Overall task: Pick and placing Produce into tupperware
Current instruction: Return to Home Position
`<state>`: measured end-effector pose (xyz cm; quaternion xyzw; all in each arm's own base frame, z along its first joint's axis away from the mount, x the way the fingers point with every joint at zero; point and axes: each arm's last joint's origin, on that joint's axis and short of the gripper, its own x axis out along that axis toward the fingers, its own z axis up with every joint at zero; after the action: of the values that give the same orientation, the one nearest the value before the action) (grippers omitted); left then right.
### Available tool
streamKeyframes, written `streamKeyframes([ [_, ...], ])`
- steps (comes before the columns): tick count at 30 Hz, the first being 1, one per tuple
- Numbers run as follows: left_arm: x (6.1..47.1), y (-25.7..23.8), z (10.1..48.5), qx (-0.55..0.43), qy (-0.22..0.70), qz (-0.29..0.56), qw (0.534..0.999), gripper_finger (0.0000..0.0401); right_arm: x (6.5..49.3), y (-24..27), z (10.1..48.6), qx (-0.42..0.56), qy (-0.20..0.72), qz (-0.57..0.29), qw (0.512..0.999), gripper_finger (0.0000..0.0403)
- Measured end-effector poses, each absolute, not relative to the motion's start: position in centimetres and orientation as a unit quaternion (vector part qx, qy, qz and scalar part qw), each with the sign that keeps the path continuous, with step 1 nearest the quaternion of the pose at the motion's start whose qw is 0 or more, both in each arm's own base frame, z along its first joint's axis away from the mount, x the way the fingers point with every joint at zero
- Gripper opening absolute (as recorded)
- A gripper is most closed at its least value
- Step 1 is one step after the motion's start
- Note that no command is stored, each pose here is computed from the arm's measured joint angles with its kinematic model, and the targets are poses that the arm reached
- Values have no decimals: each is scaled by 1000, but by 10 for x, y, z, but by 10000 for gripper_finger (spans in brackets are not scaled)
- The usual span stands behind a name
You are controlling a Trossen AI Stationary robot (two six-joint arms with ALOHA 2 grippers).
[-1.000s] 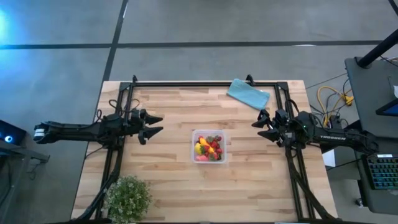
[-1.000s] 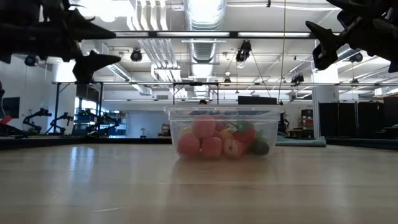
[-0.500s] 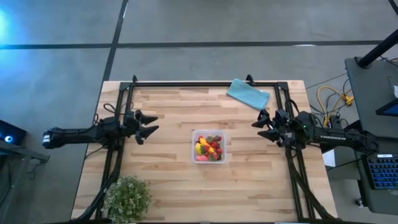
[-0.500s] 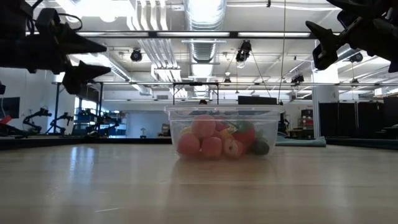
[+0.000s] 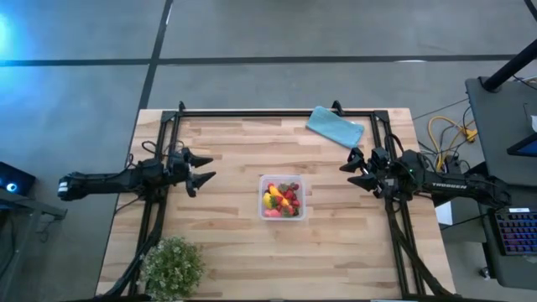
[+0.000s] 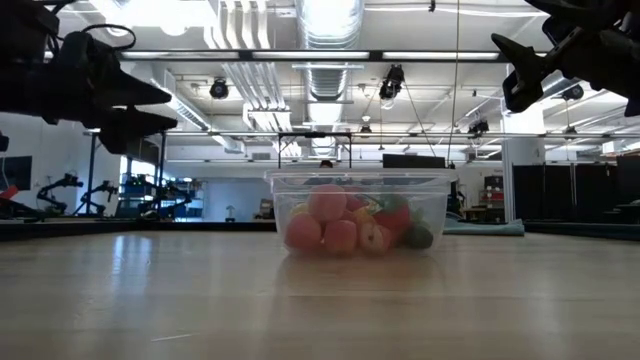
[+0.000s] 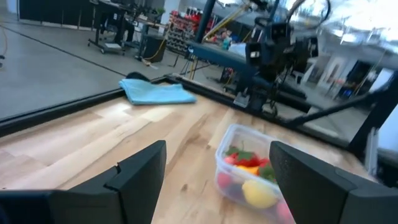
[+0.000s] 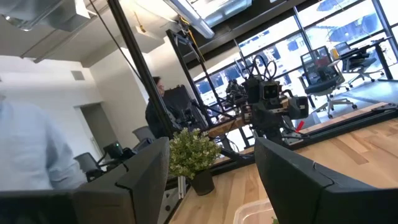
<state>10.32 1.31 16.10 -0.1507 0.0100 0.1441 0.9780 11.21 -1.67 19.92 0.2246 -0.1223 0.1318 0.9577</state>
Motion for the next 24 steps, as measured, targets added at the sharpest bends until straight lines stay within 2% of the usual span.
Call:
streamKeyframes([
  [24,109,13,151,-132,64,150,978,272,112,-17,199,225,-122,132,958,228],
])
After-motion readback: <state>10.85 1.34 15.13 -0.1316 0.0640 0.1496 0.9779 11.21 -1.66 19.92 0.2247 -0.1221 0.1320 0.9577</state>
